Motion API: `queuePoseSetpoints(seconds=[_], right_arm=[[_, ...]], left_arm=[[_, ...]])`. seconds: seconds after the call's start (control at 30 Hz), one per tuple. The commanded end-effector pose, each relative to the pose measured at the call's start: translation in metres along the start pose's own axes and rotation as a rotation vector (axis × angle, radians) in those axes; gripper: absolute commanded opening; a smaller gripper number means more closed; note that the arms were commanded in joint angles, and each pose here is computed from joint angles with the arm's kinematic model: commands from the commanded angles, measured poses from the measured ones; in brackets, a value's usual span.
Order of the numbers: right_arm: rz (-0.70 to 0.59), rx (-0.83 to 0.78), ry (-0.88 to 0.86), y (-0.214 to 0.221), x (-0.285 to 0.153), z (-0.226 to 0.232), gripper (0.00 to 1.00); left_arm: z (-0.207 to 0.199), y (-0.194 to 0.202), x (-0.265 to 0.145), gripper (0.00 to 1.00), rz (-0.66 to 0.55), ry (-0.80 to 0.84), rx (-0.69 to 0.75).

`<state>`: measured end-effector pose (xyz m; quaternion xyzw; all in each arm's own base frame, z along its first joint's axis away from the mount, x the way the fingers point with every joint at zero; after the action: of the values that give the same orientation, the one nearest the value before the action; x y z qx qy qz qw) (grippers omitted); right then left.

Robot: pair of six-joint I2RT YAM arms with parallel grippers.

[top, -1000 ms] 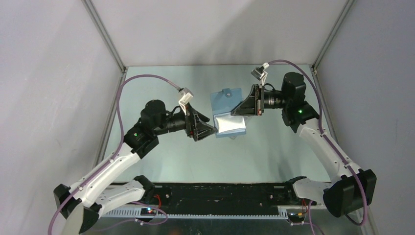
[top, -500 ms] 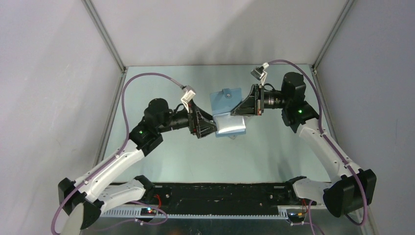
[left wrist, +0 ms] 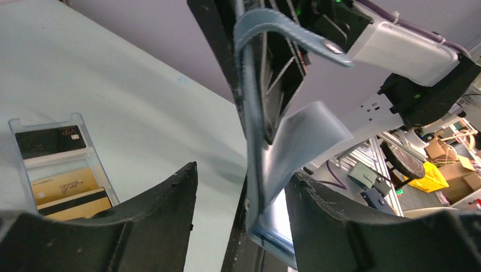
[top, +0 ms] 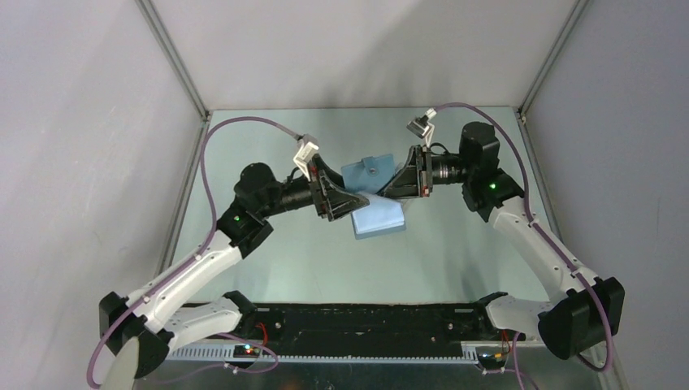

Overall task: Put the credit cards into the card holder
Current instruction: Open the card holder at the center of the board.

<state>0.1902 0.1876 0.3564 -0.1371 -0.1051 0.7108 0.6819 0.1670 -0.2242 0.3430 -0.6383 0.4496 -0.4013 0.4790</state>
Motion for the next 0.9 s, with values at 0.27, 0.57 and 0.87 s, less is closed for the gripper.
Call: queuePoseSetpoints(seconds=[0.27, 0.57, 0.87], right_arm=[[-0.039, -0.028, -0.032, -0.006, 0.0, 0.015, 0.18], [-0.135, -0.044, -0.011, -0.011, -0.005, 0.022, 0.67], [-0.28, -0.092, 0.15, -0.009, -0.048, 0.001, 0.99]], left_arm=[[0.001, 0.002, 0.006, 0.52, -0.003, 0.026, -0.043], [0.003, -0.001, 0.012, 0.0, -0.023, -0.005, -0.112], [-0.001, -0.015, 0.011, 0.0, -0.072, -0.001, -0.236]])
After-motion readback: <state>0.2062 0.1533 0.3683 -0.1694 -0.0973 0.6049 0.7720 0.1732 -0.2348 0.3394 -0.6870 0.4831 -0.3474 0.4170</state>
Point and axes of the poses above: each gripper's point midway between its finger pads, its own x axis out along the fingers, its own z axis along the line the jaws close on, y = z × x, the point moved 8 cm from there along -x, back along the fingers, and after that the axes turned 15 degrees about x, right-handed, at the moved point
